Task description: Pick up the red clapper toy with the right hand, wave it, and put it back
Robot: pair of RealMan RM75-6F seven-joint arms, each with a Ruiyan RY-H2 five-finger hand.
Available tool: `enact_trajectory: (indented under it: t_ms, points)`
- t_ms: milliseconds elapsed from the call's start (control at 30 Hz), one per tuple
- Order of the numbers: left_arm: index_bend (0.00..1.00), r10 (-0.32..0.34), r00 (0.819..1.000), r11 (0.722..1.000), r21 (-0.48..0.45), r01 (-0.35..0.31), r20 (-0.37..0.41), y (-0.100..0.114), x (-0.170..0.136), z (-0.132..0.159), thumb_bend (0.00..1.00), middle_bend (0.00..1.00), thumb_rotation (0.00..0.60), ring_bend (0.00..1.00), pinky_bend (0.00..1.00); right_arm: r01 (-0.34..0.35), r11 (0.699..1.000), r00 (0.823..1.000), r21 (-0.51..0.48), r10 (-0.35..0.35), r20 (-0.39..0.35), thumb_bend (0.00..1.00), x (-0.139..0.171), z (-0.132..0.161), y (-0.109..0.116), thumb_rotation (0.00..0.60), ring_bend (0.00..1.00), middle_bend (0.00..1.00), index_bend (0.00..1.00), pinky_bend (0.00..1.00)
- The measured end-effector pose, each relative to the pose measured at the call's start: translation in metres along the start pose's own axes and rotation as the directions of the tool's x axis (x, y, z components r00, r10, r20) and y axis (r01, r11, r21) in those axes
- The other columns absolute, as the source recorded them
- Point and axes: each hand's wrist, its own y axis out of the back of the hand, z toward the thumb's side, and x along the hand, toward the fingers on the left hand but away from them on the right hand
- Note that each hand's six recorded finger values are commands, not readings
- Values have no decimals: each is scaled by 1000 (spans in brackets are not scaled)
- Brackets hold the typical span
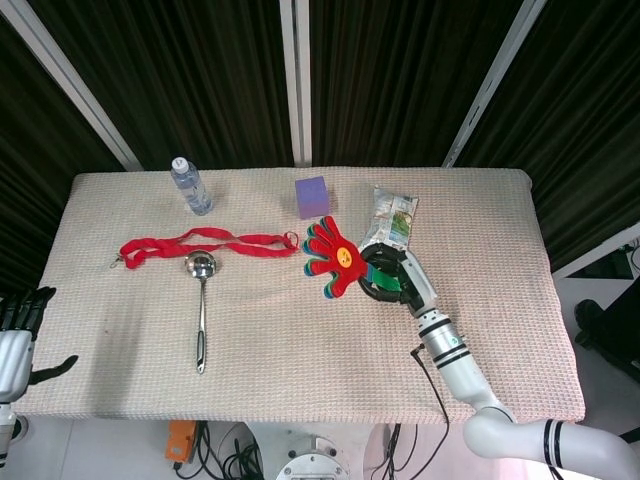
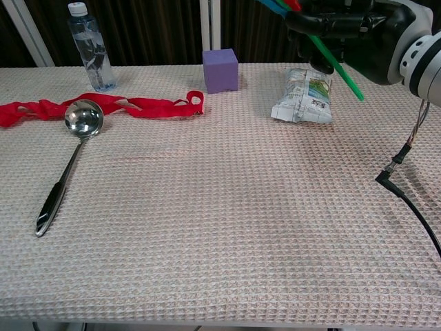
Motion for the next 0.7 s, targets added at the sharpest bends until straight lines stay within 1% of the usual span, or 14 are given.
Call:
enact_trajectory:
  t_ms: [100, 200, 267, 367, 467, 500, 567, 600, 633, 667, 700]
  points:
    - [74, 0, 1000, 1000, -1, 0, -1, 0, 0, 0, 89, 70, 600, 0, 40, -50, 990, 999, -135, 51, 7, 359, 0, 4, 1, 600, 647, 601, 968, 844]
    - [74, 1, 1000, 1000, -1, -1, -2, 0, 0, 0, 89, 70, 600, 0, 40, -74, 973, 997, -219, 77, 7, 365, -1, 5, 3, 600, 664, 614, 972, 852]
    - [74, 0, 1000, 1000, -1, 0, -2, 0, 0, 0, 89, 70, 600, 0, 40, -77, 970, 997, -232, 80, 5, 374, -2, 5, 5, 600, 679, 625, 972, 859]
    - [74, -2, 1000, 1000, -1, 2, -1, 0, 0, 0, 90, 70, 600, 0, 42, -76, 979, 997, -189, 78, 2, 376, -4, 4, 9, 600, 681, 621, 974, 863]
    - [73, -5, 1000, 1000, -1, 5, -3, 0, 1, 0, 89, 70, 600, 0, 43, -73, 996, 997, -56, 74, 2, 376, -5, 3, 11, 600, 681, 619, 976, 869]
    - [73, -6, 1000, 1000, -2, 6, -2, 0, 1, 0, 90, 70, 600, 0, 43, -72, 997, 997, 23, 72, 4, 377, -6, 3, 12, 600, 681, 620, 977, 870]
    - [73, -6, 1000, 1000, -1, 6, -1, 0, 1, 0, 89, 70, 600, 0, 43, -71, 984, 997, 166, 70, 9, 377, -6, 3, 13, 600, 681, 624, 978, 870]
    - [73, -6, 1000, 1000, -1, 6, -1, 0, 1, 1, 89, 70, 600, 0, 43, -70, 958, 998, 277, 68, 15, 377, -7, 4, 13, 600, 681, 624, 978, 870]
    - [74, -6, 1000, 1000, -1, 6, -1, 0, 1, 1, 89, 70, 600, 0, 43, -68, 928, 998, 366, 66, 19, 377, -7, 4, 13, 600, 681, 624, 979, 870]
    - [74, -5, 1000, 1000, -2, 5, -1, 0, 1, 1, 89, 69, 600, 0, 43, -67, 887, 998, 456, 63, 23, 377, -8, 5, 14, 600, 681, 621, 979, 870]
    - [74, -5, 1000, 1000, -2, 5, -1, 0, 1, 1, 89, 69, 600, 0, 43, -65, 817, 998, 573, 59, 30, 378, -8, 7, 14, 600, 681, 618, 979, 870]
